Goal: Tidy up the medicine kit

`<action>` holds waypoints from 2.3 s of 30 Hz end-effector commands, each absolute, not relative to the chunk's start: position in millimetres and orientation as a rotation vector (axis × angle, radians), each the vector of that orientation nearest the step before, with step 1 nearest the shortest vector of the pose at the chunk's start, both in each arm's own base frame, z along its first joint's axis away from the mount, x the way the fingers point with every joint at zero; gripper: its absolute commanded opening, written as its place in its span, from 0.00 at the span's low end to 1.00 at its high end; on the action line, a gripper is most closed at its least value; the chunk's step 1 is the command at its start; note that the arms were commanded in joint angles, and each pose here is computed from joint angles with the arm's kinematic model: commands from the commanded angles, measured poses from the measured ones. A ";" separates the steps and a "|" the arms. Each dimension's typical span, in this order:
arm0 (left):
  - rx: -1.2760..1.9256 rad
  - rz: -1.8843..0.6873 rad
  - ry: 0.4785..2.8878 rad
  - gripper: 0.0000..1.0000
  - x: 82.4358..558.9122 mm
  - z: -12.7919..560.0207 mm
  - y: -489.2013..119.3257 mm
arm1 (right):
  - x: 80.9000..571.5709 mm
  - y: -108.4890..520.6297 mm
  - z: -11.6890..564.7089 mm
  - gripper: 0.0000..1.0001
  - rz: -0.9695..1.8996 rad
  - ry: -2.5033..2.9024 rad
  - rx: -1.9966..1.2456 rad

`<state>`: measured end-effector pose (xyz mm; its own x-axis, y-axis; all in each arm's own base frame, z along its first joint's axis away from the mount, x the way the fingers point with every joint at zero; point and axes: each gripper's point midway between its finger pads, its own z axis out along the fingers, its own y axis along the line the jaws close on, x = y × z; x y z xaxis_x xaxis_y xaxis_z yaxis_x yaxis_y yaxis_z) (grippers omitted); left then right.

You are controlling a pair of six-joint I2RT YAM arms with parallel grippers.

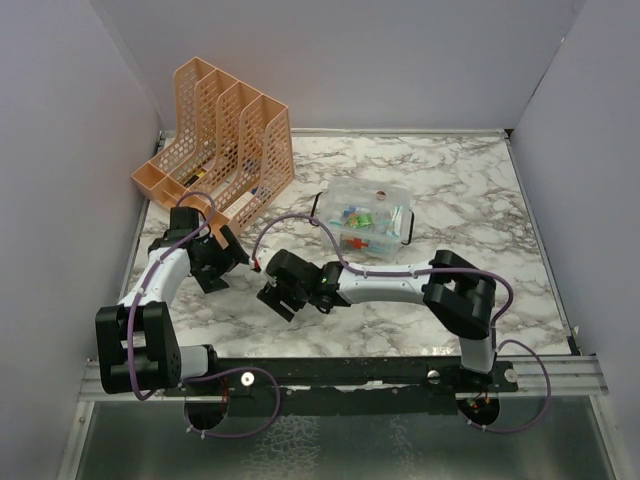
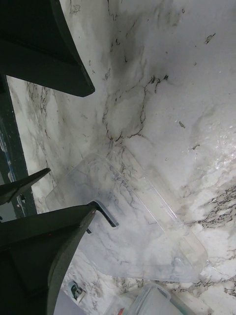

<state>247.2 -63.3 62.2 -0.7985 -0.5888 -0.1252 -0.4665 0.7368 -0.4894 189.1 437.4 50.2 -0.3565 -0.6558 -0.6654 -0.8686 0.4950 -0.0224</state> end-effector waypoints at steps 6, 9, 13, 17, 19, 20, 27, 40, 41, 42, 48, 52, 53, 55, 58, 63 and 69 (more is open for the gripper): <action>-0.781 -0.764 2.644 0.95 252.9 69.1 -75.0 | 205.1 425.1 19.1 0.63 0.235 2.117 -1.300; -0.773 -0.803 2.645 0.96 253.0 69.6 -79.1 | 204.2 421.0 10.8 0.63 0.169 2.100 -1.323; -0.760 -0.844 2.653 0.97 251.4 68.4 -83.6 | 201.1 418.0 1.4 0.62 0.119 2.085 -1.355; -0.749 -0.868 2.652 0.98 250.7 67.9 -86.0 | 199.5 419.4 8.1 0.43 0.138 2.086 -1.330; -0.738 -0.880 2.649 0.99 250.6 68.5 -87.2 | 200.8 421.1 18.8 0.37 0.155 2.080 -1.301; -0.728 -0.890 2.648 0.99 250.4 68.9 -88.3 | 201.4 422.6 25.8 0.35 0.167 2.072 -1.287; -0.632 -0.990 2.652 0.99 244.6 70.2 -98.2 | 198.1 436.6 69.1 0.34 0.304 2.014 -1.237; -0.736 -0.794 2.642 0.98 243.8 58.9 -78.9 | 196.4 433.0 64.0 0.45 0.335 2.066 -1.206; -0.768 -0.748 2.628 0.97 245.8 59.2 -73.8 | 198.0 430.9 62.2 0.53 0.321 2.080 -1.196; -0.786 -0.717 2.615 0.97 247.3 59.8 -70.2 | 200.0 429.1 60.8 0.61 0.305 2.092 -1.183; -0.801 -0.686 2.582 0.96 251.2 65.8 -65.6 | 204.9 425.6 47.8 0.92 0.273 2.132 -1.194; -0.806 -0.696 2.591 0.96 249.6 64.4 -67.2 | 204.4 429.4 40.5 0.86 0.286 2.136 -1.228; -0.808 -0.695 2.593 0.96 249.5 64.1 -67.0 | 205.1 429.5 39.0 0.84 0.284 2.136 -1.232; -0.809 -0.694 2.595 0.96 249.8 63.6 -66.9 | 207.6 429.1 36.1 0.82 0.268 2.136 -1.236; -0.809 -0.703 2.600 0.96 251.0 63.1 -67.6 | 211.2 427.5 29.6 0.82 0.234 2.132 -1.249; -0.782 -0.770 2.616 0.96 252.6 64.8 -74.9 | 212.7 425.3 17.7 0.67 0.201 2.115 -1.298; -0.715 -0.909 2.630 0.98 250.9 65.7 -89.4 | 210.8 432.5 38.6 0.55 0.266 2.074 -1.292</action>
<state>243.9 -78.1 54.8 -0.8156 -0.5713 -0.0920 -0.4308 0.7056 -0.5626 215.7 426.3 34.2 -0.2950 -0.7267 -0.6204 -0.8369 0.5098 -0.1992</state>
